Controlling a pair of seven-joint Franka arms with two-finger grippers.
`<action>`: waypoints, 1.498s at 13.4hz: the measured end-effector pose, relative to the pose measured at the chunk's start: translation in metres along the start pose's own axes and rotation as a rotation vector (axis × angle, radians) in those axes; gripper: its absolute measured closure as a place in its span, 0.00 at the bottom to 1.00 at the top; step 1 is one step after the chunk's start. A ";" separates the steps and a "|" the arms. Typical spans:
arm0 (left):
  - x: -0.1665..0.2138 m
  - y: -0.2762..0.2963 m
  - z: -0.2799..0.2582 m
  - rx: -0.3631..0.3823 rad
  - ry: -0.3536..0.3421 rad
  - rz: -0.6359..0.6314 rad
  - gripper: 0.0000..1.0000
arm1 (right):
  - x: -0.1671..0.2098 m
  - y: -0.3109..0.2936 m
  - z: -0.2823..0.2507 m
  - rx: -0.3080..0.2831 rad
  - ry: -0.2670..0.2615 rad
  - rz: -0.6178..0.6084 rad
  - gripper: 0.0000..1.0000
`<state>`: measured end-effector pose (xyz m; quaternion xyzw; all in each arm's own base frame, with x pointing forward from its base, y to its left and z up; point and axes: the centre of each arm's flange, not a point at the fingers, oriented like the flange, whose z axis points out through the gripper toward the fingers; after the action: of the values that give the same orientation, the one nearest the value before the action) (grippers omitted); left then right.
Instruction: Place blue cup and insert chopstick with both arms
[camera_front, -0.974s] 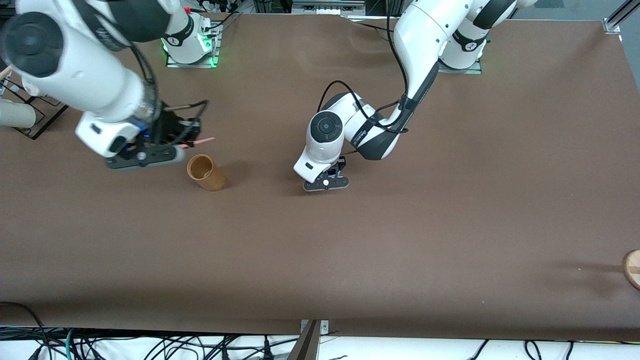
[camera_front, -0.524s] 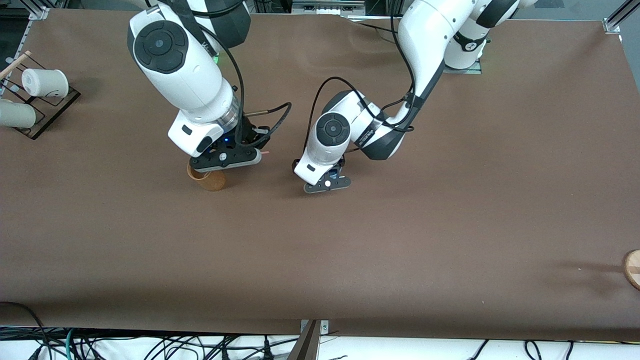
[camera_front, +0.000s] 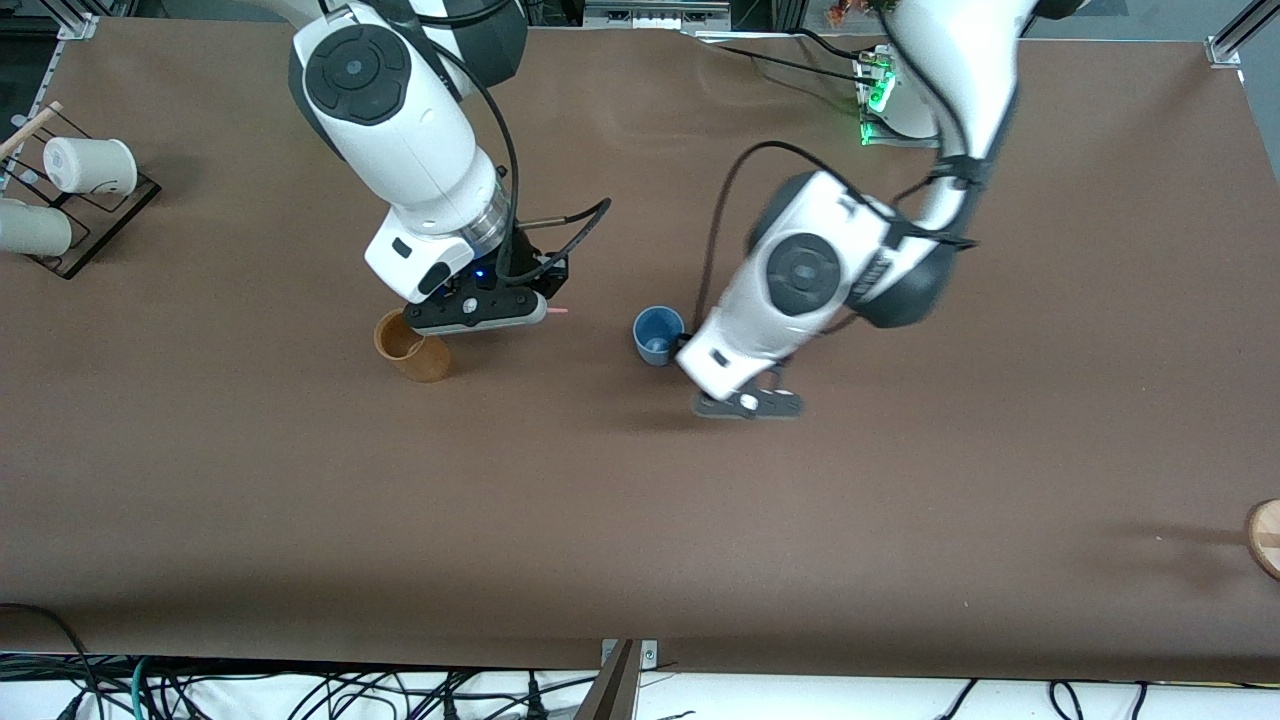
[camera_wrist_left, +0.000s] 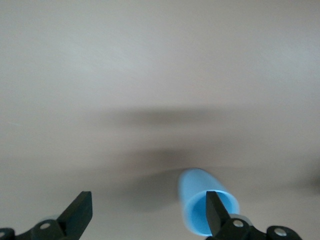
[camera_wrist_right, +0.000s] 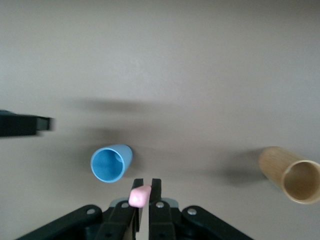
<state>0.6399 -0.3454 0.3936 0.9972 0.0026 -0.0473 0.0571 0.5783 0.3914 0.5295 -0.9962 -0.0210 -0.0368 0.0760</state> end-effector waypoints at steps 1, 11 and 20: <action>0.010 -0.035 -0.023 0.004 0.000 0.011 0.00 | -0.001 -0.009 0.007 0.011 0.014 0.022 0.92; -0.042 -0.281 -0.256 0.057 0.107 -0.054 0.00 | -0.022 -0.092 0.108 0.083 0.070 0.164 0.92; -0.075 -0.313 -0.250 0.066 0.032 0.018 0.00 | -0.030 -0.092 0.119 0.019 0.055 0.133 0.92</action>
<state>0.5856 -0.0064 0.6123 0.9992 -0.0072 -0.0311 0.0243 0.5523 0.4998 0.4238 -0.9932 0.0472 -0.0588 0.0881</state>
